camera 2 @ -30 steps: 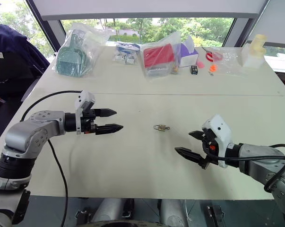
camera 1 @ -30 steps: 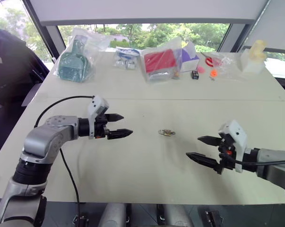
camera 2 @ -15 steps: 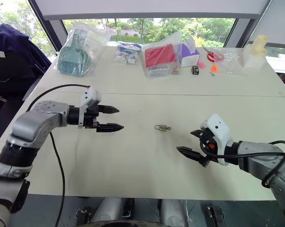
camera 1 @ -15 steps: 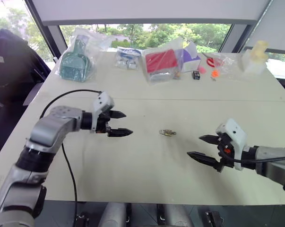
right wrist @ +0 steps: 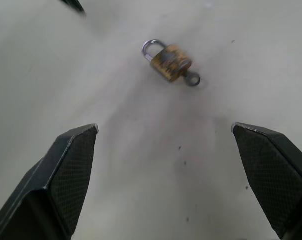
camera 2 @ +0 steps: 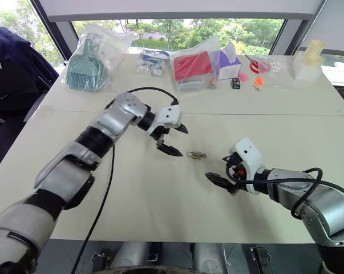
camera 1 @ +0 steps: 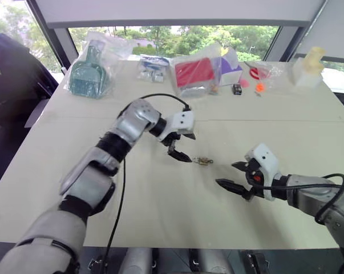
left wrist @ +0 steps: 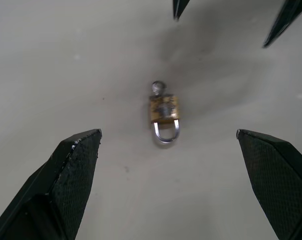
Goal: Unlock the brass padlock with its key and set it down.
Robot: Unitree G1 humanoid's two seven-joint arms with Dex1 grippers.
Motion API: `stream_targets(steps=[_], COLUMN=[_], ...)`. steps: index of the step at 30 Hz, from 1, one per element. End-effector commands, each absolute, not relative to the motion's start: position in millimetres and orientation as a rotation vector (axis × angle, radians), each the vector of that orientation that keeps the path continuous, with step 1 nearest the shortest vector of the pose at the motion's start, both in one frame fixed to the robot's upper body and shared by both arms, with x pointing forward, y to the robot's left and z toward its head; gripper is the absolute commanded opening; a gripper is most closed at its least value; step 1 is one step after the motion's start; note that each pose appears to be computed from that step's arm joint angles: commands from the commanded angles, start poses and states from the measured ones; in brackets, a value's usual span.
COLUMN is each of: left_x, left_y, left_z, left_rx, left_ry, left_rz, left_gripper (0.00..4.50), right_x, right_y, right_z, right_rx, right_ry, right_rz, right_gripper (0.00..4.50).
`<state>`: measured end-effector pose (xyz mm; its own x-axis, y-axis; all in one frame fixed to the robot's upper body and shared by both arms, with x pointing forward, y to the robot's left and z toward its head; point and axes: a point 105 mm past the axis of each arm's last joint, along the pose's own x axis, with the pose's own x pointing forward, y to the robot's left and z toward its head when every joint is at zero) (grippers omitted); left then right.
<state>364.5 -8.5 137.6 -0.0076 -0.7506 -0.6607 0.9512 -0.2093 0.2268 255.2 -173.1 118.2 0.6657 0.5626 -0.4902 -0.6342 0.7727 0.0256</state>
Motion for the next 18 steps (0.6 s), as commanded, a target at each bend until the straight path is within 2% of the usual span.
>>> stream_targets(steps=[1, 7, 13, 18], left_x=[370.5, 366.8, 367.1, 362.5], left_y=[-19.6, -45.2, -50.3, -51.5], left_z=[136.6, 137.4, 123.0, 108.3], left_rx=[0.866, 0.926, 1.071, 1.083], left_ry=[0.335, 0.318, 0.333, 0.379], left_rz=[-1.573, -1.598, -1.579, -1.592], left_gripper=[4.50, 4.50, 4.50, 4.50], right_x=[254.0, 250.5, 249.8, 249.5], right_y=[-171.9, -171.7, -170.4, -171.3], right_z=[133.2, 127.5, 127.1, 126.6], right_rx=[-0.163, -0.170, -0.159, -0.155], right_ry=[0.440, 0.450, 0.440, 0.436], right_rz=[0.649, 0.608, 0.587, 0.573], right_gripper=[4.46, 4.46, 4.46, 4.46])
